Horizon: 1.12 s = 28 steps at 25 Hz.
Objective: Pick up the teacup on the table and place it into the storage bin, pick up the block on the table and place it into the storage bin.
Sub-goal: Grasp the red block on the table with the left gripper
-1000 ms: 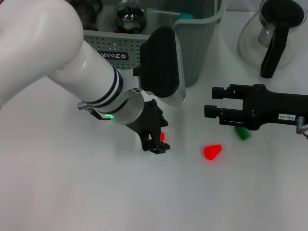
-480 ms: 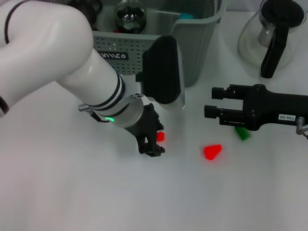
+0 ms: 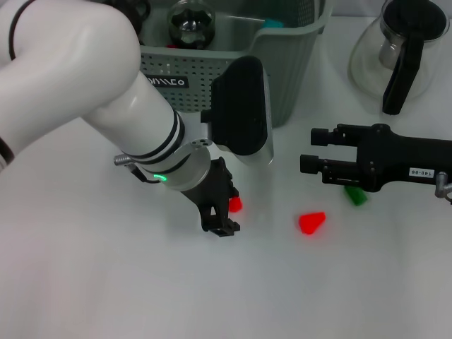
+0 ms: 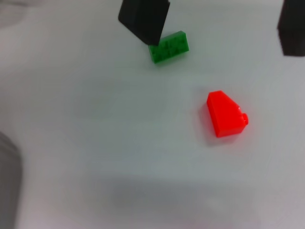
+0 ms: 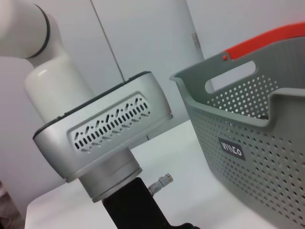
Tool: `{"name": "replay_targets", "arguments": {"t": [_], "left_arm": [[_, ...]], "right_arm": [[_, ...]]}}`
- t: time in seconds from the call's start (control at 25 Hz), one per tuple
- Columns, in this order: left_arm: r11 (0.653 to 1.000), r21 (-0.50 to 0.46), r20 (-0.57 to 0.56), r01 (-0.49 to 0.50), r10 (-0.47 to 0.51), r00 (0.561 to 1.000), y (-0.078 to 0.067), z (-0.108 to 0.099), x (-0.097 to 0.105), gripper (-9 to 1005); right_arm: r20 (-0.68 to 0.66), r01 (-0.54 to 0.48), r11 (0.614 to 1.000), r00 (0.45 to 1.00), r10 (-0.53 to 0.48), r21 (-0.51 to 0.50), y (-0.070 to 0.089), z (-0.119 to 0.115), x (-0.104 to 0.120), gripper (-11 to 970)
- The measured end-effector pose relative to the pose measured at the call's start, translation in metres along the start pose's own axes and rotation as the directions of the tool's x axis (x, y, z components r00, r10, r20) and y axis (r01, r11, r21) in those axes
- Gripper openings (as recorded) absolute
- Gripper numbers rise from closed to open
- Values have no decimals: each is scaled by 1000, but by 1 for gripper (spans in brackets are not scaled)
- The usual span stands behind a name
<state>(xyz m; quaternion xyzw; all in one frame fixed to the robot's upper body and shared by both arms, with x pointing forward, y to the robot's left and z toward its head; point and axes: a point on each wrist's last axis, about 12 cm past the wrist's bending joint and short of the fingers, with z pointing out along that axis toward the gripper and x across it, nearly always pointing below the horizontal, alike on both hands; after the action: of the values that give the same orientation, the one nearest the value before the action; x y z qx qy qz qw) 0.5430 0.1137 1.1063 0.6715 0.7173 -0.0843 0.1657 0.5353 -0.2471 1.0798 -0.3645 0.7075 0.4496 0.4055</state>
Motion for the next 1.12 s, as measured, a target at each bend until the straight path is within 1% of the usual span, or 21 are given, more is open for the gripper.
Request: {"name": "replay_targets", "arguments": {"t": [0.36, 0.72, 0.96, 1.12], "left_arm": [[1000, -26, 17, 15, -14, 1000, 2, 2, -2, 519], [1000, -21, 13, 22, -22, 1000, 3, 4, 0, 515], [998, -34, 21, 59, -58, 998, 6, 3, -1, 498], [997, -28, 9, 67, -66, 998, 8, 5, -2, 328]], "right_arm": [[0, 5, 1000, 1000, -5, -2, -1, 1, -2, 674], [-1, 3, 1000, 1000, -3, 0, -1, 1, -1, 674], [-1, 0, 1000, 1000, 0, 1, 0, 0, 0, 675], [0, 2, 1000, 1000, -2, 2, 0, 0, 0, 675]]}}
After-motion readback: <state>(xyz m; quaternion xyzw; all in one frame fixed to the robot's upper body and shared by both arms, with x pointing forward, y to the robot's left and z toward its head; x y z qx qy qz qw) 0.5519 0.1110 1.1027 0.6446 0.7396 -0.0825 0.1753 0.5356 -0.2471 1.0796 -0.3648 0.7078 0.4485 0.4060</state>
